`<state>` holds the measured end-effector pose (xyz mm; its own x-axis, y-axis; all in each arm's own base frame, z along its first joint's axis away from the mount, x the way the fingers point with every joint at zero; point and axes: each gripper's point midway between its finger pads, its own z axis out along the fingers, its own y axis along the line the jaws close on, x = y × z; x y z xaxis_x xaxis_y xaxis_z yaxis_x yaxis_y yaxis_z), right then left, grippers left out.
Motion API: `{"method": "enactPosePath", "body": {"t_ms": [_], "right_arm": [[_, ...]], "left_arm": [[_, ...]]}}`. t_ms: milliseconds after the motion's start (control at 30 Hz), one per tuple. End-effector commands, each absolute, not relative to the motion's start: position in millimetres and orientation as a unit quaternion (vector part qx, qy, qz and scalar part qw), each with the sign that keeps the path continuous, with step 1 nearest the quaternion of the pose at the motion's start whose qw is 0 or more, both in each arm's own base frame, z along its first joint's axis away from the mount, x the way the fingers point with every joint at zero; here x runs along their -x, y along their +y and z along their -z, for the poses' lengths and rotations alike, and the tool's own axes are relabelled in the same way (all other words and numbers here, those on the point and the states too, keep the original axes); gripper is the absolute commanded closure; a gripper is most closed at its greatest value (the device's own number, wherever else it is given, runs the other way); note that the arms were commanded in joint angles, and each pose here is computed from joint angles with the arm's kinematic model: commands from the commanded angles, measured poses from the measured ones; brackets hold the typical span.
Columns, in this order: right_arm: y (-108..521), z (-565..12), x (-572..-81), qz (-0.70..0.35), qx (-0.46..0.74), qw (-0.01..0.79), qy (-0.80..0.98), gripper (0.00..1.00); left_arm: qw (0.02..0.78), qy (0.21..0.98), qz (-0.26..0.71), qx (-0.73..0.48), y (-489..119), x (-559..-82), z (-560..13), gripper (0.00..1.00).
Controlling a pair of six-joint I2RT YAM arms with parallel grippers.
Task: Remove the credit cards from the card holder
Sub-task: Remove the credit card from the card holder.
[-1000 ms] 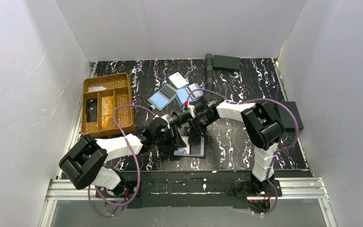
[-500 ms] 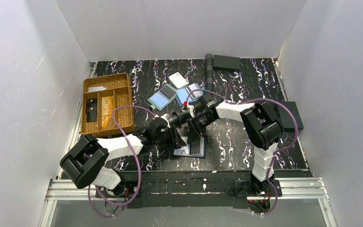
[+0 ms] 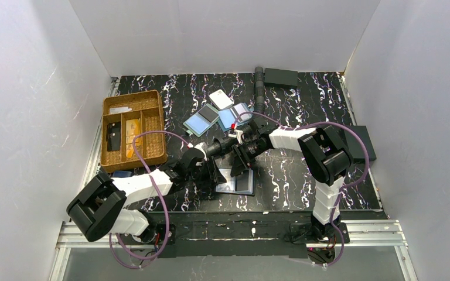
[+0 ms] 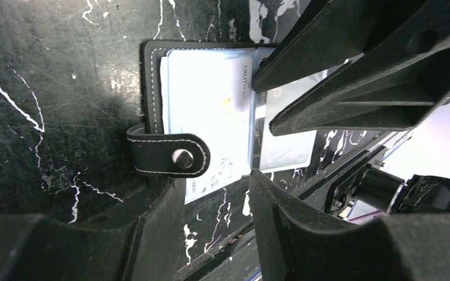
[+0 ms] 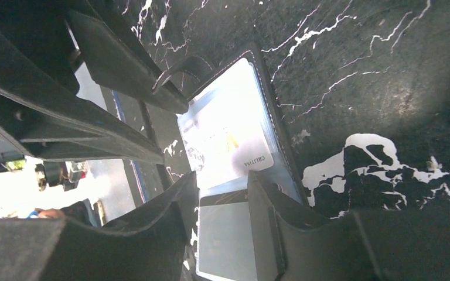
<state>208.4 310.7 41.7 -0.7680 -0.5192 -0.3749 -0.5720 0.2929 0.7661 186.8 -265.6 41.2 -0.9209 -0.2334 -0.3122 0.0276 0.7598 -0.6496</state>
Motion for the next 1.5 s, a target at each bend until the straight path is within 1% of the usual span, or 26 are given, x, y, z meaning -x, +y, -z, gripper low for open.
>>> {"method": "enactPosePath", "body": {"t_ms": [0, 167, 333, 433, 567, 667, 700, 767, 867, 933, 1000, 1067, 1167, 1333, 1400, 1467], "right_arm": [[308, -36, -213, -0.471, 0.29, 0.024, 0.832, 0.53], [306, -40, -219, -0.447, 0.261, 0.03, 0.855, 0.52], [302, -44, -225, -0.424, 0.228, 0.047, 0.875, 0.49], [301, -43, -226, -0.413, 0.208, 0.043, 0.885, 0.48], [305, -45, -220, -0.433, 0.183, 0.023, 0.882, 0.48], [305, -42, -218, -0.435, 0.169, 0.015, 0.884, 0.48], [305, -40, -218, -0.433, 0.163, 0.01, 0.886, 0.48], [305, -37, -217, -0.431, 0.156, 0.005, 0.889, 0.48], [304, -34, -217, -0.426, 0.146, 0.002, 0.893, 0.48], [302, -31, -218, -0.416, 0.139, 0.004, 0.899, 0.48], [300, -28, -220, -0.408, 0.135, 0.005, 0.903, 0.48], [301, -28, -218, -0.413, 0.134, -0.002, 0.901, 0.49], [303, -28, -215, -0.421, 0.133, -0.012, 0.897, 0.51], [304, -29, -211, -0.43, 0.14, -0.023, 0.892, 0.62], [304, -28, -209, -0.43, 0.147, -0.03, 0.89, 0.63], [303, -26, -207, -0.427, 0.151, -0.036, 0.891, 0.61]], "left_arm": [[0.19, 0.926, 0.323, 0.049, -264, -191, -39, 0.58], [0.188, 0.931, 0.309, 0.053, -261, -192, -32, 0.62], [0.175, 0.94, 0.288, 0.058, -254, -189, -20, 0.66], [0.172, 0.947, 0.264, 0.059, -247, -188, -16, 0.66], [0.172, 0.946, 0.269, 0.056, -248, -187, -17, 0.65], [0.166, 0.947, 0.27, 0.055, -250, -187, -16, 0.66], [0.164, 0.947, 0.269, 0.056, -250, -187, -15, 0.67], [0.161, 0.949, 0.266, 0.059, -250, -187, -12, 0.74], [0.156, 0.951, 0.261, 0.063, -248, -185, -8, 0.78], [0.154, 0.952, 0.257, 0.065, -247, -184, -5, 0.84], [0.151, 0.953, 0.253, 0.067, -245, -183, -2, 0.87], [0.148, 0.954, 0.25, 0.069, -244, -182, 1, 0.88], [0.139, 0.957, 0.244, 0.071, -244, -180, 6, 0.88], [0.137, 0.958, 0.238, 0.077, -242, -180, 11, 0.89], [0.138, 0.959, 0.233, 0.08, -239, -180, 13, 0.89], [0.137, 0.96, 0.227, 0.085, -236, -178, 16, 0.92]]}}
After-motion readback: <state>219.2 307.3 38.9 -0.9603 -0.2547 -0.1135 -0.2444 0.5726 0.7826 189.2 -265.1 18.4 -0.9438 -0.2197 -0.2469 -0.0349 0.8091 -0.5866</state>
